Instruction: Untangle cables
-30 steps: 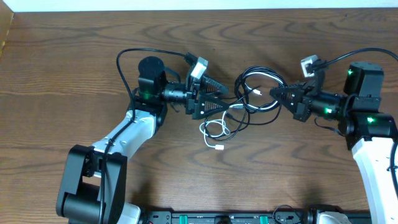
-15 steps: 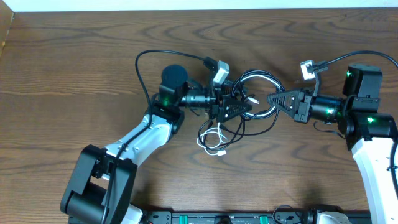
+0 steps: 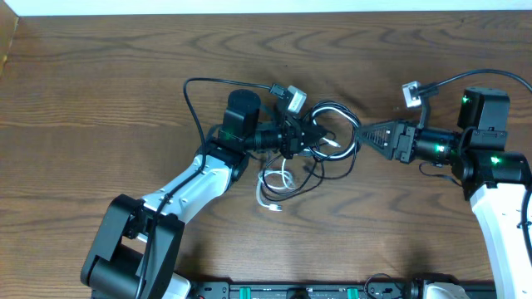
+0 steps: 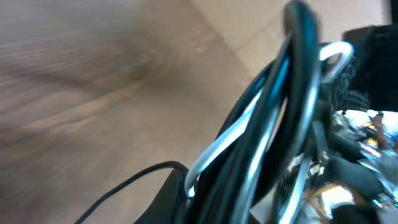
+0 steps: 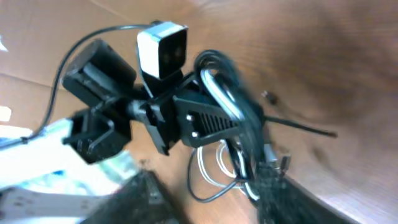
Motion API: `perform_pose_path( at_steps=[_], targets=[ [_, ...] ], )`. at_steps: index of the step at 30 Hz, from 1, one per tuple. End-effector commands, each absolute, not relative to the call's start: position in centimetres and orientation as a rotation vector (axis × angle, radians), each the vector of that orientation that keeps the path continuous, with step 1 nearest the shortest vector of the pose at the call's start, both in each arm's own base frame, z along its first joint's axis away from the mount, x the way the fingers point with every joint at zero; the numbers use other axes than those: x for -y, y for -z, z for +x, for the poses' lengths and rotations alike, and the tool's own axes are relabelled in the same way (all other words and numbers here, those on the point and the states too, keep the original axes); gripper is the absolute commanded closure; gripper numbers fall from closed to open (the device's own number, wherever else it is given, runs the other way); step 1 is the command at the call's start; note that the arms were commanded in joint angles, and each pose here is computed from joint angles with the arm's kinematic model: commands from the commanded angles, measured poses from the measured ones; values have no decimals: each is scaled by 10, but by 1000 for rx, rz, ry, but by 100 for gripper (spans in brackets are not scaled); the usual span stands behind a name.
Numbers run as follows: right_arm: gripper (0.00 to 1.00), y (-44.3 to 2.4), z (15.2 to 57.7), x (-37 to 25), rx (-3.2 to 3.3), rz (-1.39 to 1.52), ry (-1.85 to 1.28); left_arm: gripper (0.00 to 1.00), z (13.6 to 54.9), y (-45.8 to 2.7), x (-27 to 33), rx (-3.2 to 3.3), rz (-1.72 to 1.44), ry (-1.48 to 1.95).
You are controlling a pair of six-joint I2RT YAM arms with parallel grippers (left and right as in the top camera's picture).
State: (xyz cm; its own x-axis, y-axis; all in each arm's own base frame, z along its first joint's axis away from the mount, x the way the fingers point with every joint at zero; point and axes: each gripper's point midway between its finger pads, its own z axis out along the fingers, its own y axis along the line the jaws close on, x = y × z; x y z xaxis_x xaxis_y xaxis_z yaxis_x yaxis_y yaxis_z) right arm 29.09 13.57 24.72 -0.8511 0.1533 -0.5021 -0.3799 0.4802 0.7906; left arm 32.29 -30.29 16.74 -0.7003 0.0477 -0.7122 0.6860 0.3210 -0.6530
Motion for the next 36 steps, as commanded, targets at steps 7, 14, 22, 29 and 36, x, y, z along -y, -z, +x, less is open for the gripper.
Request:
perform_pose_path(
  at_steps=[7,14,22,29,36],
  targets=[
    [42,-252,291,-139,-2279,42,-1468,92,345,-162,293,-1993,610,1207],
    [51,-247,293,-171,-2385,283,-1511,92,344,-153,292,-2010,639,1151],
    [50,-217,312,-171,-2401,985,-1326,92,346,-148,296,-2026,622,1096],
    [64,-231,338,-164,-2231,1153,-1354,92,348,-144,302,-2019,635,995],
    [73,-215,343,-168,-2251,1256,-1352,92,349,-143,305,-2019,622,938]
  ],
)
